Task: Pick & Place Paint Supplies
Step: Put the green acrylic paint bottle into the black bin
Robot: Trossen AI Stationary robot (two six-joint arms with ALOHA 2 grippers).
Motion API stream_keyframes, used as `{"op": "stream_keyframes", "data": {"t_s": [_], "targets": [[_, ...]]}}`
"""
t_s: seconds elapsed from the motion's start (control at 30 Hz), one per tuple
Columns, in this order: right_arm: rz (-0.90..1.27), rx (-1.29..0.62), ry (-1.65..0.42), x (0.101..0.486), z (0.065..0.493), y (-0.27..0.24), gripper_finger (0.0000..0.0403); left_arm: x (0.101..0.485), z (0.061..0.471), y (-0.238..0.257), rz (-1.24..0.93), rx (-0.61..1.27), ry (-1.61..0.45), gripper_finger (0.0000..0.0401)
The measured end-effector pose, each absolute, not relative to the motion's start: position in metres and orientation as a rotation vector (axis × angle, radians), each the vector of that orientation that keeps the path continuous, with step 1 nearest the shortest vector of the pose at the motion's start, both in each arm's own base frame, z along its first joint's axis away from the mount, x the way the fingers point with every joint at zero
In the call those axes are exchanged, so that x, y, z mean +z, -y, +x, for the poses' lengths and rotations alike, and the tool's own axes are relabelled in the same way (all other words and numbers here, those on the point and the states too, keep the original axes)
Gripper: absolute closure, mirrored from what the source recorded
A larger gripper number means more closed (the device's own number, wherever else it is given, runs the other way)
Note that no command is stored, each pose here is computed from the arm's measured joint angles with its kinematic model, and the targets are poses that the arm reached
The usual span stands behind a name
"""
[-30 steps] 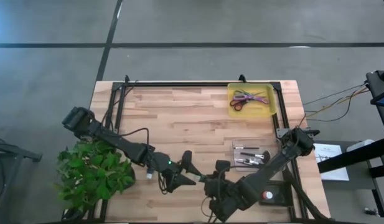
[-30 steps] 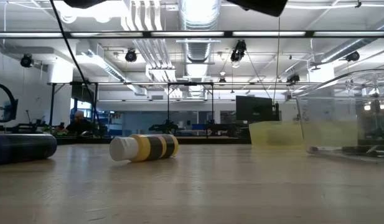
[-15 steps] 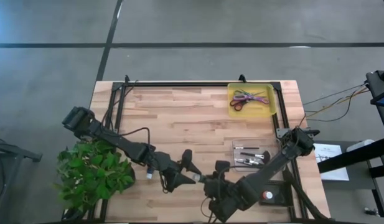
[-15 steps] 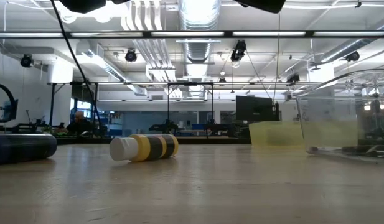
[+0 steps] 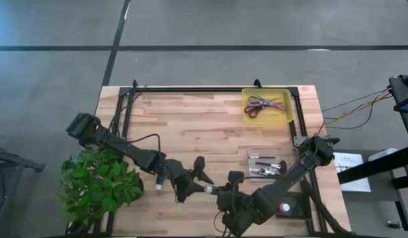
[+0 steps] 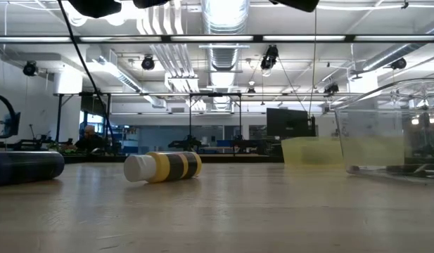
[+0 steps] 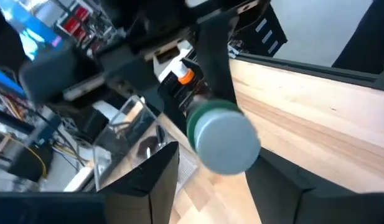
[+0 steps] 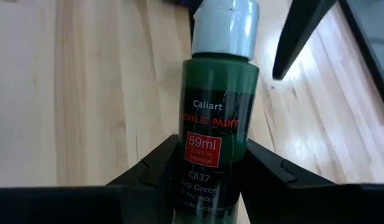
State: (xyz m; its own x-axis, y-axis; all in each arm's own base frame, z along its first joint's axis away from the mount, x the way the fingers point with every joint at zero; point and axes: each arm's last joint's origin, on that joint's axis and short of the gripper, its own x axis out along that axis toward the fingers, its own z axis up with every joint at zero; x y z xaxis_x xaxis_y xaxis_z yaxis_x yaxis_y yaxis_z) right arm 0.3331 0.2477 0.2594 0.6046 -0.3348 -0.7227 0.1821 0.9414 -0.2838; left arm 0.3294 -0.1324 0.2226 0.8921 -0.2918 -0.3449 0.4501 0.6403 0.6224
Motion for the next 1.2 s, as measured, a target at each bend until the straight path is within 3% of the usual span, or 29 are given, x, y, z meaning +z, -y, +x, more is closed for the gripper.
{"op": "stream_keyframes", "data": {"t_s": [0.17,0.47,0.8,1.2], "targets": [[-0.224,-0.28,-0.806,0.265,0.334,-0.254,0.0271,0.223,0.334,0.122,0.69,-0.437,-0.222,0.0226],[-0.396,-0.254,-0.626,0.277,0.336,-0.27,0.0271,0.242,0.337,0.124,0.634,-0.592,0.034,0.0226],[-0.482,-0.349,-0.487,0.302,0.311,-0.281,0.0271,0.24,0.339,0.117,0.701,-0.575,0.031,0.0226],[-0.587,-0.406,-0.42,0.305,0.295,-0.291,0.0271,0.263,0.341,0.116,0.677,-0.54,0.288,0.0226]]}}
